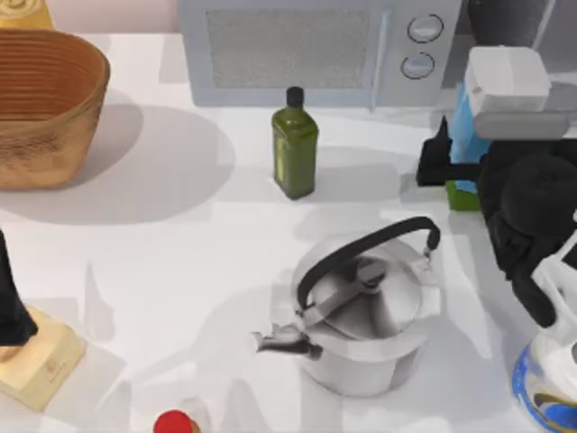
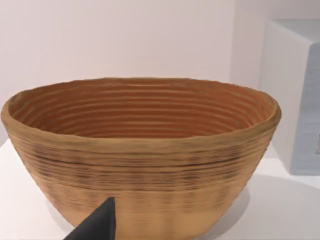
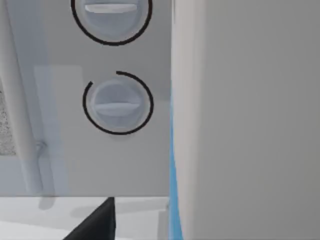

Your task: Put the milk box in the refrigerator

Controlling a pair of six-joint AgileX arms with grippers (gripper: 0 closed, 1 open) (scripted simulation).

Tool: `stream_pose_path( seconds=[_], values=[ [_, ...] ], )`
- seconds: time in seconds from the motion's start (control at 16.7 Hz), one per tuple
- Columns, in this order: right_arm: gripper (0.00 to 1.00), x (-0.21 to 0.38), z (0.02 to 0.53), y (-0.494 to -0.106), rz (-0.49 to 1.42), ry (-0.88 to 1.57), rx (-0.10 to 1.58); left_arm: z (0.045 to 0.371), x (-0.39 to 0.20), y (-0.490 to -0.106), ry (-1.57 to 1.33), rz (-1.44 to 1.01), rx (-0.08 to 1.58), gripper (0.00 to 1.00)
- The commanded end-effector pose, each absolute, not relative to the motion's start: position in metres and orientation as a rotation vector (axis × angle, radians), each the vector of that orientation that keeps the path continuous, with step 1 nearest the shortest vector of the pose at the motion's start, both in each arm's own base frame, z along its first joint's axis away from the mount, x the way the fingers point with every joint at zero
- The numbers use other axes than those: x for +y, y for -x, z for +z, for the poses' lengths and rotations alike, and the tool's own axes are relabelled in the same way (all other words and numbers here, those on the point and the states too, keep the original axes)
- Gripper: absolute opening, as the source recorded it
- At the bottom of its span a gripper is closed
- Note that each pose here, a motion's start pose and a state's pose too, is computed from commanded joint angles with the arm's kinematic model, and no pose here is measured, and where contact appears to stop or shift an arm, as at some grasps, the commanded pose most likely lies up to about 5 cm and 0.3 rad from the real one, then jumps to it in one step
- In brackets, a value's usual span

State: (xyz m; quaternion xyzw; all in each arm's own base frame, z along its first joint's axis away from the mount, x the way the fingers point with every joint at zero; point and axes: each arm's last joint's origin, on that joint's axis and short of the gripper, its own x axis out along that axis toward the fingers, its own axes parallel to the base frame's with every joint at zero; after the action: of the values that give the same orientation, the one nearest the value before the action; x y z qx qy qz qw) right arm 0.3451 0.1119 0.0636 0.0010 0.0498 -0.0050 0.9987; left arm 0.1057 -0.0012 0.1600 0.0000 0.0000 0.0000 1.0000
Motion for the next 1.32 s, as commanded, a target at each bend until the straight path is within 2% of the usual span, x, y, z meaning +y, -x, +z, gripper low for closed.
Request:
stream_pose_path(
  seconds=[0.36, 1.14, 1.32],
  values=[
    [1.0, 0.1115, 0.06, -0.3474, -0.01, -0.002, 0.101, 0.16, -0.0012, -0.1057, 0.0, 0.0, 0.0, 1.0],
    [0.02, 0.1115, 0.06, -0.3474, -0.01, -0.002, 0.101, 0.16, -0.0012, -0.1057, 0.0, 0.0, 0.0, 1.0],
    [0.0, 0.1115, 0.06, -0.3474, -0.01, -0.002, 0.101, 0.16, -0.0012, -0.1057, 0.0, 0.0, 0.0, 1.0]
  ],
)
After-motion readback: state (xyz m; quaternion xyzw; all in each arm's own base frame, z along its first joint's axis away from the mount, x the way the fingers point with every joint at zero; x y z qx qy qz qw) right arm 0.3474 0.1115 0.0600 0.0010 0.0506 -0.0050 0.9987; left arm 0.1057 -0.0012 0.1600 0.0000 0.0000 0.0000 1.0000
